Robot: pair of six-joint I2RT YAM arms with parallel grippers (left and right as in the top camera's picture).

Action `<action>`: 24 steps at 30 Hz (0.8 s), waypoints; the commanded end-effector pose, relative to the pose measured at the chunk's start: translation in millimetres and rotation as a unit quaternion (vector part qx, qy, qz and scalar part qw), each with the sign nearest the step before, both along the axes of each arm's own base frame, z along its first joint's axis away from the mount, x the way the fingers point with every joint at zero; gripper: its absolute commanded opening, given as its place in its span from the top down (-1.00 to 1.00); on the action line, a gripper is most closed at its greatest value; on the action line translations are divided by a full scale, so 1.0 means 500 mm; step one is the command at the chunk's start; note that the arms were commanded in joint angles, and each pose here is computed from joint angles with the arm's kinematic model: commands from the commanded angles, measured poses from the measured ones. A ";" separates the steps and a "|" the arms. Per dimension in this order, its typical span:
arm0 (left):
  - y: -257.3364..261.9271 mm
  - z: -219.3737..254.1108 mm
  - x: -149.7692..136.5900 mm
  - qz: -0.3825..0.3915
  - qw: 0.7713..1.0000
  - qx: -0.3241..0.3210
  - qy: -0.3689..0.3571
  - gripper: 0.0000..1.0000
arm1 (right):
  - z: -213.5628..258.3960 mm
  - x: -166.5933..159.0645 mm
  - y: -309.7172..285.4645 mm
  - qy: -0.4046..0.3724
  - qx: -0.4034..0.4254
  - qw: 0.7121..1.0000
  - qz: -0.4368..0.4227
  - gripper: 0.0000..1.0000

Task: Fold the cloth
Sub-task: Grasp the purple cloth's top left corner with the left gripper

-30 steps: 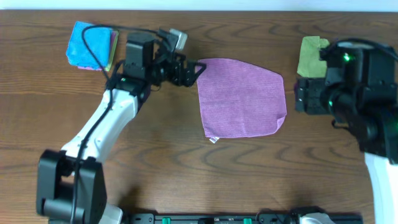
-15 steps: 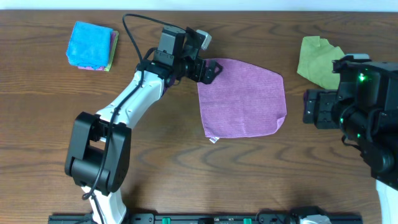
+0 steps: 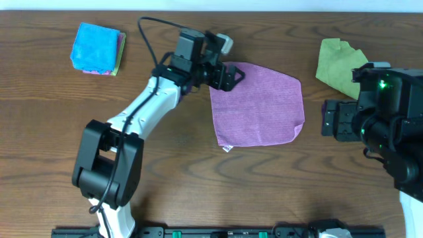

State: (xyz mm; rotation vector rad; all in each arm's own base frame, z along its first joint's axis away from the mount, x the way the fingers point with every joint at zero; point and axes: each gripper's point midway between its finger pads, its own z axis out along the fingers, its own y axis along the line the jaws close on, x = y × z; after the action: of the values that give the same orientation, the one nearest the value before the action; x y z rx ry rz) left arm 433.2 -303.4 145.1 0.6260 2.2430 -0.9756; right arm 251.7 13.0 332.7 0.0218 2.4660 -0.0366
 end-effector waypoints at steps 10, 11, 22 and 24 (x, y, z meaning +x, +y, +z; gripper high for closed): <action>0.001 0.001 0.114 0.104 0.982 0.132 -0.086 -0.72 | 0.004 -0.003 0.001 -0.003 0.009 1.000 -0.004 -0.78; 0.005 -0.013 0.121 0.104 0.982 0.139 -0.075 -0.72 | 0.004 -0.003 0.001 -0.003 0.009 1.000 -0.004 -0.77; 0.041 -0.165 0.148 0.108 0.963 0.246 -0.017 -0.66 | 0.003 -0.004 0.004 -0.001 0.014 1.000 -0.004 -0.77; 0.043 -0.182 0.144 0.106 0.962 0.252 -0.009 -0.59 | 0.003 -0.004 0.004 -0.001 0.014 1.000 -0.004 -0.76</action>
State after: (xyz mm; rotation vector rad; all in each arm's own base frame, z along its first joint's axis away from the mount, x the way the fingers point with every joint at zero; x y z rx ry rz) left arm 496.6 -282.8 49.6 0.5725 2.5165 -0.3340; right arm 251.2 14.7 332.2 0.0186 2.4695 -0.0239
